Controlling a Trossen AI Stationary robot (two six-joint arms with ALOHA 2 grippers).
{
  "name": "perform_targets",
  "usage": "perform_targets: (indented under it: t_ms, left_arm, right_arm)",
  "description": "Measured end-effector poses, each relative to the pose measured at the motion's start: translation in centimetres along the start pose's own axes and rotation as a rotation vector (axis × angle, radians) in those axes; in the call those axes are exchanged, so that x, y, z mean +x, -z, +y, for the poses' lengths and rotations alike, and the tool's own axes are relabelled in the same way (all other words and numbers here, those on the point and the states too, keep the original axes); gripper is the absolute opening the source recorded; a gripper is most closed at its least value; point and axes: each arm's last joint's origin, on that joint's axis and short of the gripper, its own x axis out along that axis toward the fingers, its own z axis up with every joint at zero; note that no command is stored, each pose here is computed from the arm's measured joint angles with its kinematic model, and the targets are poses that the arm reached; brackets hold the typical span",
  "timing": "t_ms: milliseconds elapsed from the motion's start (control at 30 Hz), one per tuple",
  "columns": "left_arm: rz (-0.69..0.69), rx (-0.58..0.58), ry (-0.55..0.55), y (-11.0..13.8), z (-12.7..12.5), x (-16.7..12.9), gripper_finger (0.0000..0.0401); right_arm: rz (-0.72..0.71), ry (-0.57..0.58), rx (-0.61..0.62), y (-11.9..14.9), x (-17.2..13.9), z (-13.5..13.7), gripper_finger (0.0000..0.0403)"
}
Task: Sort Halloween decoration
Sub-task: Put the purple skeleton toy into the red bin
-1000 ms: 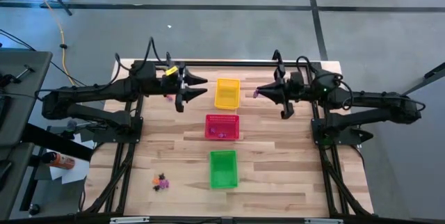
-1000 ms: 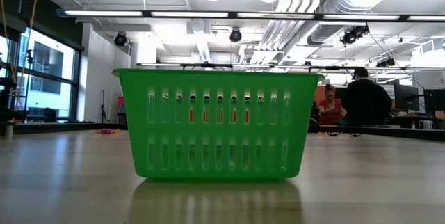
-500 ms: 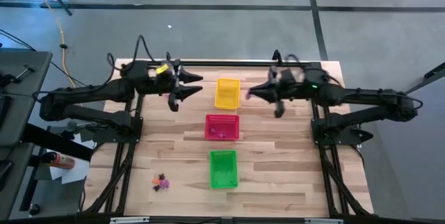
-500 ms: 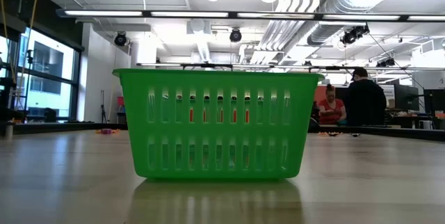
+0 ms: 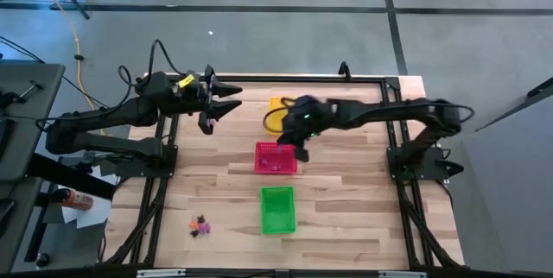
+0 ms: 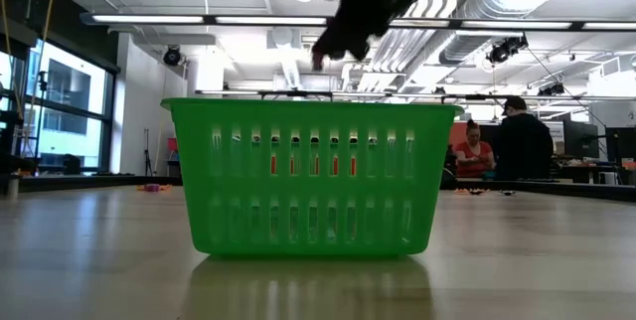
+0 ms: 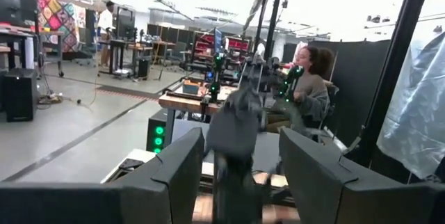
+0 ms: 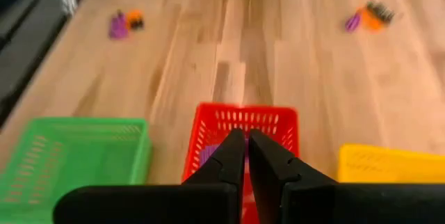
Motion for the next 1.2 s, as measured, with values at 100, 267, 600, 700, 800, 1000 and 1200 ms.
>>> perform_targets:
  t_ms: [100,267,600,700,800,1000,1200]
  left_arm:
    - [-0.001,0.001,0.000,0.0,0.0,0.0,0.0177]
    - [-0.001,0.001,0.000,0.0,0.0,0.0,0.0177]
    - [0.000,0.002,-0.001,0.0,0.0,0.0,0.0177]
    - [0.000,0.003,-0.001,0.0,0.0,0.0,0.0177]
    - [0.000,0.001,-0.002,0.0,0.0,0.0,0.0177]
    - [0.000,0.002,-0.001,0.0,0.0,0.0,0.0177]
    - [-0.001,0.002,-0.023,0.0,0.1,0.0,0.0177]
  right_arm:
    - [0.079,0.023,0.035,0.9,2.8,-0.4,0.0011]
    - [0.222,0.070,0.051,3.0,6.2,-0.8,0.0012]
    - [0.307,0.086,0.052,4.4,8.0,-0.1,0.0012]
    - [0.298,0.086,0.052,4.2,7.9,-0.2,0.0012]
    - [0.283,0.090,0.039,3.0,6.6,-0.2,0.0012]
    - [0.136,0.126,-0.065,-0.6,-0.2,-0.7,0.0012]
    - [-0.013,0.206,0.003,-0.6,-8.7,-0.8,0.0012]
